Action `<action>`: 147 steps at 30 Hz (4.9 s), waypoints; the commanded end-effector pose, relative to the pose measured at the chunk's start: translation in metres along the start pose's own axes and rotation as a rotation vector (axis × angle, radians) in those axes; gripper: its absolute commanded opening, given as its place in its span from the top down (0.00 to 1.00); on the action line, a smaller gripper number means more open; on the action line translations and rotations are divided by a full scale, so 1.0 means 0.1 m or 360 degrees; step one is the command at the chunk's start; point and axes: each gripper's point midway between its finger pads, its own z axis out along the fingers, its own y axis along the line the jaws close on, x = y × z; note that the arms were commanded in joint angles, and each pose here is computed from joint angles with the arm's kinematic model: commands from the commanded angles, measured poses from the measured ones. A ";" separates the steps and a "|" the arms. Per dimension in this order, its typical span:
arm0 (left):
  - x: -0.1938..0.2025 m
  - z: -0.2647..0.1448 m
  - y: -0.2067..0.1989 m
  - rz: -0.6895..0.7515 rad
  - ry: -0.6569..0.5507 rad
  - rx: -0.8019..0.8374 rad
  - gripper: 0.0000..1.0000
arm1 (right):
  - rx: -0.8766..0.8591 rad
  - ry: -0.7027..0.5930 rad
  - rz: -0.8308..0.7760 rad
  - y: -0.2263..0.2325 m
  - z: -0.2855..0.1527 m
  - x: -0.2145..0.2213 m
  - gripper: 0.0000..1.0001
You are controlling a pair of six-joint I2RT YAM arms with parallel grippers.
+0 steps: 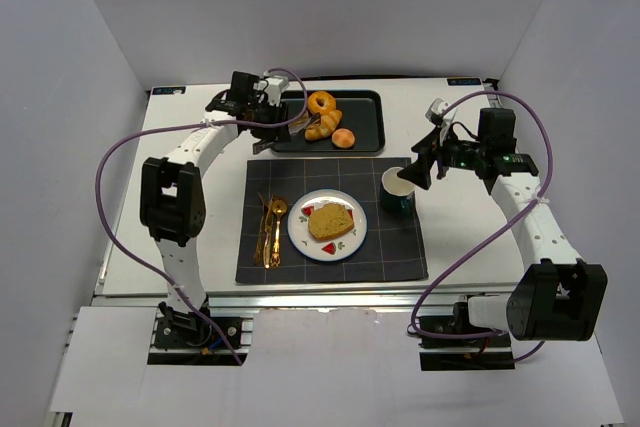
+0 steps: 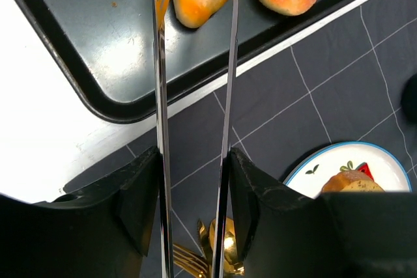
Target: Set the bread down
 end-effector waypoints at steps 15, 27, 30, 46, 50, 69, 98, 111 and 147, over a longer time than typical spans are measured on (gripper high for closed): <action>0.03 0.07 -0.01 -0.0036 -0.0026 0.0141 0.43 | 0.0009 -0.0034 -0.0060 -0.02 -0.02 -0.08 0.11; 0.18 0.16 0.01 -0.0068 0.0030 0.0145 0.44 | 0.0010 -0.0030 -0.0051 -0.01 -0.02 -0.07 0.10; 0.21 0.20 0.00 -0.0091 0.0044 0.0163 0.53 | 0.0010 -0.0030 -0.0053 -0.01 -0.02 -0.06 0.11; -0.05 -0.41 -0.24 -0.0130 -0.0102 0.0156 1.00 | 0.0011 -0.0032 -0.0055 0.03 -0.04 -0.05 0.11; 0.04 -0.64 -0.37 -0.0216 -0.0159 0.0162 1.00 | 0.0010 -0.0030 -0.0053 0.03 -0.04 -0.04 0.11; 1.32 -1.66 -1.37 -0.0753 0.0199 0.0235 1.00 | 0.0007 -0.0019 -0.0084 0.01 -0.03 -0.04 0.10; 1.71 -1.79 -1.66 -0.0672 0.0381 0.0267 0.48 | 0.0016 -0.0002 -0.0057 0.01 -0.03 0.01 0.11; 1.62 -1.85 -1.50 -0.0598 0.0361 0.0109 0.47 | 0.0000 -0.0012 -0.0050 0.01 -0.02 0.01 0.11; 0.91 -1.61 0.09 -0.0419 -0.0140 -0.0608 0.92 | -0.0077 -0.0060 -0.0061 0.07 0.00 -0.07 0.11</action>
